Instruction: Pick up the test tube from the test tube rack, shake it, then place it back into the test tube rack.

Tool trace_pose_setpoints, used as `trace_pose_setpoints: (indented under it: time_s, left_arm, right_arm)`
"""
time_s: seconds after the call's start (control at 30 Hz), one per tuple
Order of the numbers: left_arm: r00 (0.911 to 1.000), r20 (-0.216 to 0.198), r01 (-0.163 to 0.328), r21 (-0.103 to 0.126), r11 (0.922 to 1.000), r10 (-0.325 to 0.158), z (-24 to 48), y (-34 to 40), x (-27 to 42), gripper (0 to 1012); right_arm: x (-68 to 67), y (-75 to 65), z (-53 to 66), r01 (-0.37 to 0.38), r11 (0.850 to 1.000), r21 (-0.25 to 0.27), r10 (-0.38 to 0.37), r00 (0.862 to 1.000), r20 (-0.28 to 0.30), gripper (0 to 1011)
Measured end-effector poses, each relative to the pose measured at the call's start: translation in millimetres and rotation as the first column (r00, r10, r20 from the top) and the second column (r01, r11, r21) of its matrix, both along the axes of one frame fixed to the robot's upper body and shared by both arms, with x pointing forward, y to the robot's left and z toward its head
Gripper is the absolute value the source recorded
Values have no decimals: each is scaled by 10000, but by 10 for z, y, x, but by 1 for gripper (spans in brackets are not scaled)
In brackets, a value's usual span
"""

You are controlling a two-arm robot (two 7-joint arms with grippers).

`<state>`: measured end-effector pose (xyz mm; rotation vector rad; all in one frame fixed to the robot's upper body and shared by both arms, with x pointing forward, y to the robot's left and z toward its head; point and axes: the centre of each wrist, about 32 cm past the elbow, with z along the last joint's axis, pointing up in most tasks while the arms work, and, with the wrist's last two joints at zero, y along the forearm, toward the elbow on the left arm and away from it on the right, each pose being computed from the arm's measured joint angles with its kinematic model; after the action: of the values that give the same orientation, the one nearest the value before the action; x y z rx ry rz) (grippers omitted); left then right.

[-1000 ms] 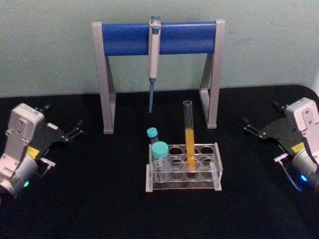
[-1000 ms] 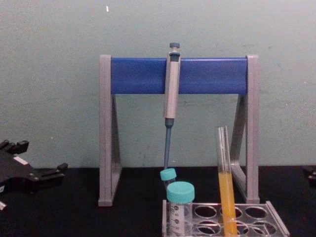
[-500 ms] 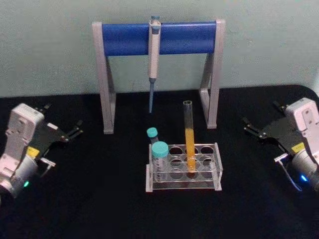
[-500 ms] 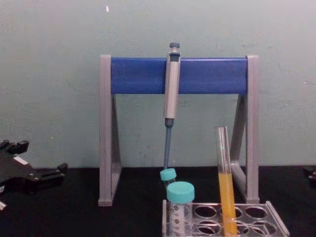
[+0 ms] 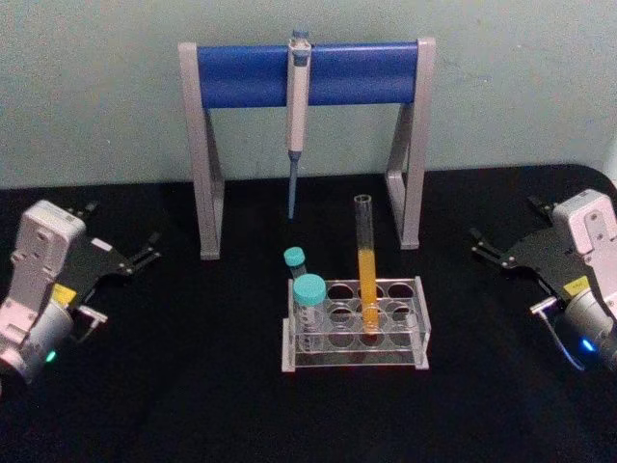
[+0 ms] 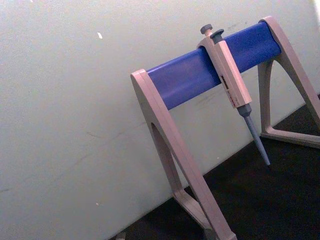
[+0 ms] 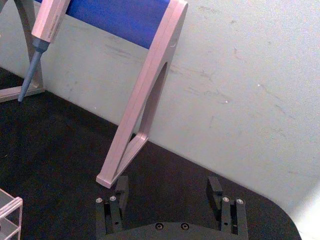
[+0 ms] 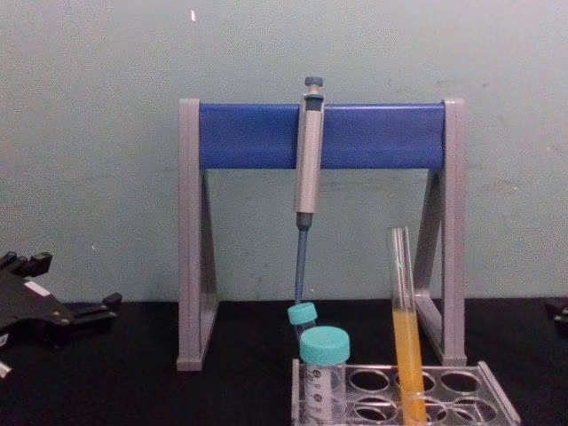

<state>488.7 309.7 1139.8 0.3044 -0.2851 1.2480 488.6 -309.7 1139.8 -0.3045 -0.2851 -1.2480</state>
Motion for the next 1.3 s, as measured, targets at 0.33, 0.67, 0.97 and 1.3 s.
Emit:
trace_pose_setpoints:
  time_s: [0.33,0.67,0.97,1.3]
  left_arm:
    - [10000,-1,0,0,10000,0,0,0,0,1001]
    - [10000,-1,0,0,10000,0,0,0,0,1001]
    - [10000,0,0,0,10000,0,0,0,0,1001]
    - [10000,-1,0,0,10000,0,0,0,0,1001]
  right_arm:
    - [0,0,0,0,10000,0,0,10000,0,1000]
    - [-10,-5,9,-82,9999,59,82,10000,-14,1000]
    - [-110,31,98,-589,9967,559,604,9979,-247,1000]
    - [-238,131,207,-1828,9677,1733,1997,9761,-852,1000]
